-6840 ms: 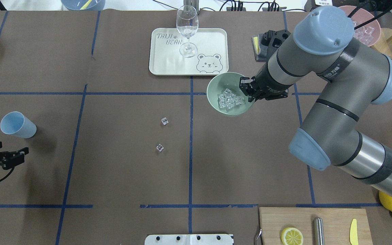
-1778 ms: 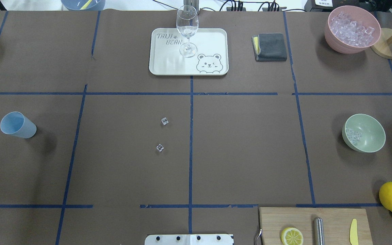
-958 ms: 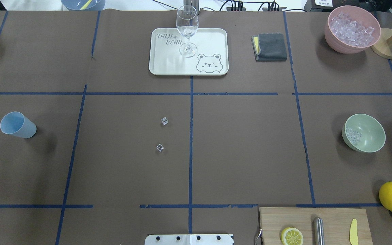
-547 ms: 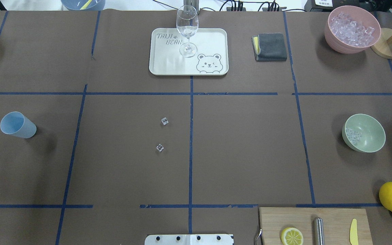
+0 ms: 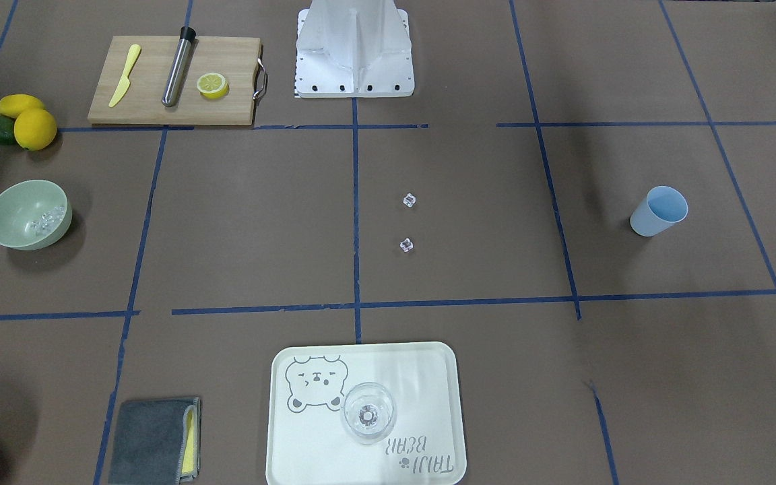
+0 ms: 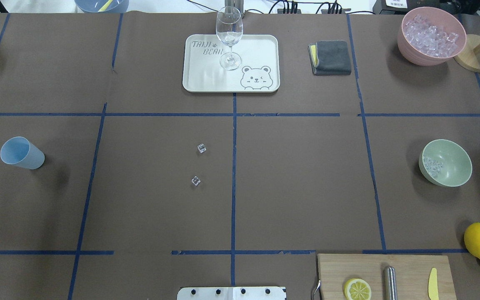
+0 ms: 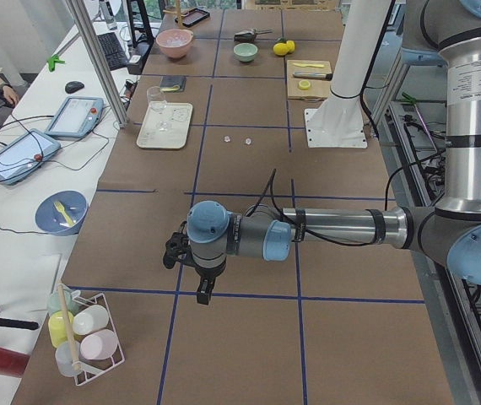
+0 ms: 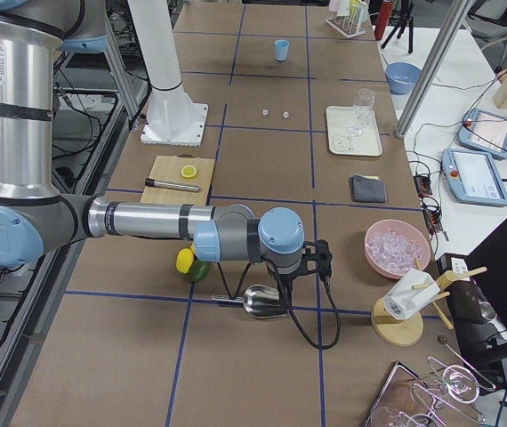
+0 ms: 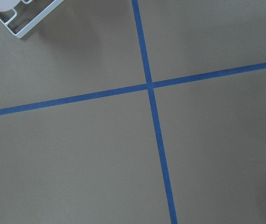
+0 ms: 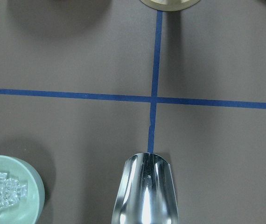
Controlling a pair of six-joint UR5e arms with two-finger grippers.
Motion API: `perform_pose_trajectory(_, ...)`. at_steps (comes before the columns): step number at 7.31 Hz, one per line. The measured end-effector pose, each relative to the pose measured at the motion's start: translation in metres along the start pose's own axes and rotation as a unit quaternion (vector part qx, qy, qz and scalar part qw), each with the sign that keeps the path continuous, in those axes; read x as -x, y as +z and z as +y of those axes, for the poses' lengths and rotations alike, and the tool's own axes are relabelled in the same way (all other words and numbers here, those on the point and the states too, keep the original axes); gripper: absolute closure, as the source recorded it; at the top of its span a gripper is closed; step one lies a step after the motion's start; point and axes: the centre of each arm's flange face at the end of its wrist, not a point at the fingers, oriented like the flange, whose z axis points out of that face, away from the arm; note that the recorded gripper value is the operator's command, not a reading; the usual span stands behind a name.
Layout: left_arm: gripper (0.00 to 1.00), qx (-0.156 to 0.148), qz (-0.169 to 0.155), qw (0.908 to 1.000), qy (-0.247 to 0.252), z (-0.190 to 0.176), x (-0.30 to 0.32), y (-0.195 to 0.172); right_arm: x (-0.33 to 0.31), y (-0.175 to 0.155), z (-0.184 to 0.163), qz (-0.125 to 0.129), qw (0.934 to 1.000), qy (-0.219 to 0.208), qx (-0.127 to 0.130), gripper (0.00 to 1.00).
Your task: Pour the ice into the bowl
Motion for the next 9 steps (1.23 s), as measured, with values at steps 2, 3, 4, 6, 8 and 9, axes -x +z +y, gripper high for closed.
perform_pose_trajectory(2, 0.0, -0.002, 0.0, 0.9998, -0.019, -0.0012, -0.001, -0.0011, -0.0003, 0.0004, 0.0005, 0.0, 1.0, 0.0, 0.0, 0.0)
perform_pose_trajectory(3, 0.0, -0.004, 0.0, 0.9993, -0.036, -0.002, -0.0017, -0.0019, -0.0003, 0.0005, 0.0007, 0.0, 1.0, 0.0, 0.001, 0.0)
perform_pose_trajectory(4, 0.0, -0.004, 0.0, 0.999, -0.045, -0.0024, -0.0021, -0.0023, -0.0004, 0.0007, 0.001, 0.0, 1.0, 0.001, 0.001, 0.0)
perform_pose_trajectory(6, 0.0, -0.005, 0.0, 0.9988, -0.049, -0.0027, -0.0023, -0.0026, -0.0007, 0.0009, 0.0015, 0.0, 1.0, 0.001, 0.001, 0.0)
perform_pose_trajectory(8, 0.0, -0.005, 0.0, 0.9988, -0.049, -0.0033, -0.0026, -0.0029, -0.0007, 0.001, 0.0016, 0.0, 1.0, 0.001, 0.001, 0.0)
perform_pose_trajectory(9, 0.0, -0.005, 0.0, 0.9988, -0.049, -0.0034, -0.0026, -0.003, -0.0007, 0.001, 0.0016, 0.0, 1.0, 0.001, 0.001, 0.0)
